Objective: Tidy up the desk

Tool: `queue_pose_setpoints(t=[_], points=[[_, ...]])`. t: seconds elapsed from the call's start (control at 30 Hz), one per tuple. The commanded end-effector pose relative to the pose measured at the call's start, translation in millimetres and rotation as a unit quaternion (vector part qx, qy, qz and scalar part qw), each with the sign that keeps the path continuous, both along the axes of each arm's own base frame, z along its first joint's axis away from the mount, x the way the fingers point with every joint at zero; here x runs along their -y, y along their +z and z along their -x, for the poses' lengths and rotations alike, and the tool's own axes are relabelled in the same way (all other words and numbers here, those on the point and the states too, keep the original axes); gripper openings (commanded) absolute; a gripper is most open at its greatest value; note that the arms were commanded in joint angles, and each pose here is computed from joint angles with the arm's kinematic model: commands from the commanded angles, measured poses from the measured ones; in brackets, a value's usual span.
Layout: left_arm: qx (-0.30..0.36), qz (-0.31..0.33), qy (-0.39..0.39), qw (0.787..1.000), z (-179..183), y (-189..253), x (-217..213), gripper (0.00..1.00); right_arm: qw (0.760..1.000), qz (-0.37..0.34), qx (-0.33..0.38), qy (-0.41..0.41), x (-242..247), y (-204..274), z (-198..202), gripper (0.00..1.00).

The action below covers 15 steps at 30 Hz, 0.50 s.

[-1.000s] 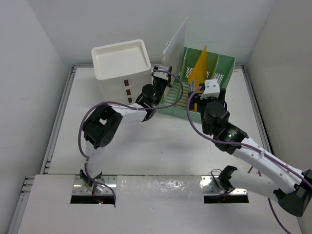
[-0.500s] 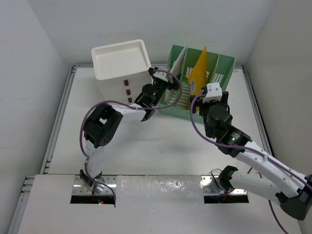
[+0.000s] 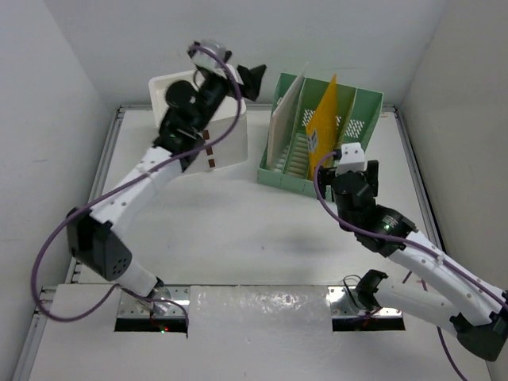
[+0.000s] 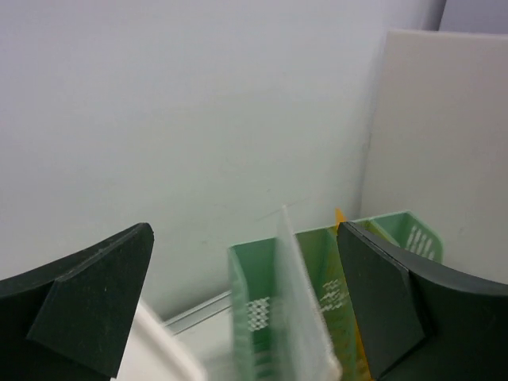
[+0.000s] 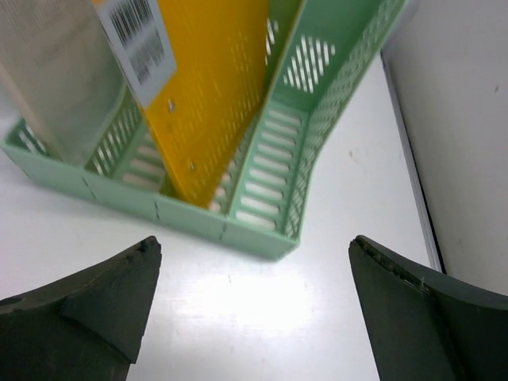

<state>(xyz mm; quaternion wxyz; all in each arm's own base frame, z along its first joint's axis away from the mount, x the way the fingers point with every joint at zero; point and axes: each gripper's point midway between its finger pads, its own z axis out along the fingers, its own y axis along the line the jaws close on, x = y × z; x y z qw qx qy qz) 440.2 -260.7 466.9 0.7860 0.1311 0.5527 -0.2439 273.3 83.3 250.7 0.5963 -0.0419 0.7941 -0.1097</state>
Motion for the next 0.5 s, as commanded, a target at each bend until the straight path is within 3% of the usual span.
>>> queue_pose_setpoints(t=[0.0, 0.1, 0.13, 0.17, 0.23, 0.3, 0.33, 0.4, 0.47], points=[[-0.060, -0.140, -0.042, 0.987, 35.8, -5.5, -27.3, 1.00, 0.998, 0.003, -0.055, -0.011, 13.8, -14.2, 17.4, 0.99], [-0.053, -0.239, 0.034, 0.969, 53.6, -5.4, -84.2, 1.00, 0.989, 0.015, -0.143, 0.034, 6.7, -45.4, 26.9, 0.99], [-0.061, -0.249, 0.091, 0.962, 61.3, -15.8, -121.4, 1.00, 0.984, 0.029, -0.173, 0.033, 9.9, -58.4, 32.6, 0.99], [-0.027, -0.244, 0.114, 0.963, 72.3, 8.3, -138.2, 1.00, 0.983, 0.033, -0.177, 0.024, 13.6, -60.5, 33.9, 0.99], [-0.072, -0.283, 0.197, 0.936, 64.7, -29.3, -190.9, 1.00, 0.984, 0.033, -0.176, -0.005, 28.4, -68.7, 37.1, 0.99], [-0.129, -0.309, 0.190, 0.923, 59.9, -74.2, -215.2, 1.00, 0.981, 0.007, -0.192, 0.010, 30.3, -87.6, 35.0, 0.99], [-0.172, -0.310, 0.213, 0.910, 56.6, -103.2, -246.7, 1.00, 0.975, -0.048, -0.214, 0.015, 35.7, -101.4, 30.5, 0.99], [-0.218, -0.317, 0.223, 0.896, 60.7, -135.8, -267.2, 1.00, 0.968, -0.098, -0.229, 0.011, 46.6, -112.8, 24.5, 0.99], [-0.254, -0.309, 0.239, 0.885, 71.8, -169.2, -298.8, 1.00, 0.964, -0.145, -0.218, -0.044, 79.0, -122.2, 16.0, 0.99]])
